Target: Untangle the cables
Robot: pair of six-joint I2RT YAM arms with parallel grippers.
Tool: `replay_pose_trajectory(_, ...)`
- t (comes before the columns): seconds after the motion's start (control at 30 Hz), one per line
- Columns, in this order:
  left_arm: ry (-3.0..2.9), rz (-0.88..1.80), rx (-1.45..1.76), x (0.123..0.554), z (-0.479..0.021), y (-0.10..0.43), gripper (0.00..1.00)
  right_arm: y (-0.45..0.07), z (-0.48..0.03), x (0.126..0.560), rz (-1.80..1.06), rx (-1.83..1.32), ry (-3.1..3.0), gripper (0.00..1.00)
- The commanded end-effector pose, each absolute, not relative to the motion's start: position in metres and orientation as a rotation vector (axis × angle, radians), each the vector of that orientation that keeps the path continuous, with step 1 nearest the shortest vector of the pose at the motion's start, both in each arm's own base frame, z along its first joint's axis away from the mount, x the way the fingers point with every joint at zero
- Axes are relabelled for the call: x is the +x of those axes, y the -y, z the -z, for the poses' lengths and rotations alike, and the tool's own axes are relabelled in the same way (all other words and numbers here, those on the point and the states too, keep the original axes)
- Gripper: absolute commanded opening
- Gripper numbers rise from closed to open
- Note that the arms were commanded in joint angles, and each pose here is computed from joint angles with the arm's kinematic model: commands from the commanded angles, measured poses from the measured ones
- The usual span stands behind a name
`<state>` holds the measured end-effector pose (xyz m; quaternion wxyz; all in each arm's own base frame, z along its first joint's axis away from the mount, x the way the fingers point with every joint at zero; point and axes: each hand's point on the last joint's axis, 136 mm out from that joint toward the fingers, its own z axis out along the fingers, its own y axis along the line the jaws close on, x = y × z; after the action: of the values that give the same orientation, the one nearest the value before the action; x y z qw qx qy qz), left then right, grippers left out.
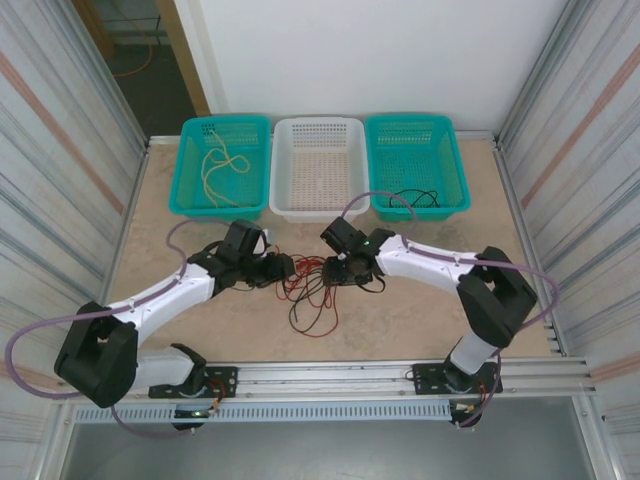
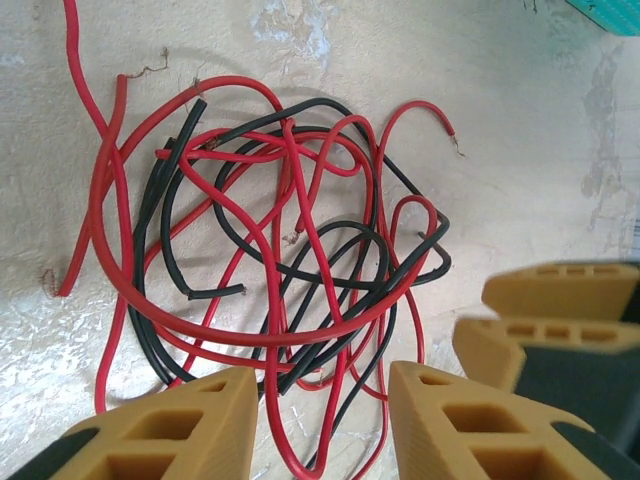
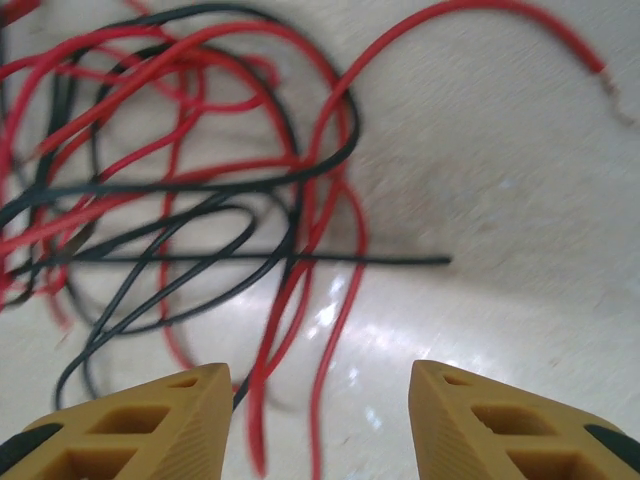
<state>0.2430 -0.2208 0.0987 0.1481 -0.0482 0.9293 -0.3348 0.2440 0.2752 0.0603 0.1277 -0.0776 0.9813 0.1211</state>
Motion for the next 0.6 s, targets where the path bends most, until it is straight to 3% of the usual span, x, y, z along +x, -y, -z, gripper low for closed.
replay_pose_trajectory(0.0,-2.673,0.985,-0.107,0.243,-0.101,0.223,0.39,-0.278,-0.059,0.263,-0.28,-0.339,-2.822,0.54)
replay_pose_trajectory(0.5,-2.679,0.963,-0.126,0.246,-0.098,0.217,0.36,-0.286,-0.039,0.283,-0.337,-0.461,-2.811,0.51)
replay_pose_trajectory(0.57,-2.679,0.958,-0.131,0.247,-0.097,0.217,0.36,-0.288,-0.041,0.284,-0.353,-0.473,-2.799,0.47)
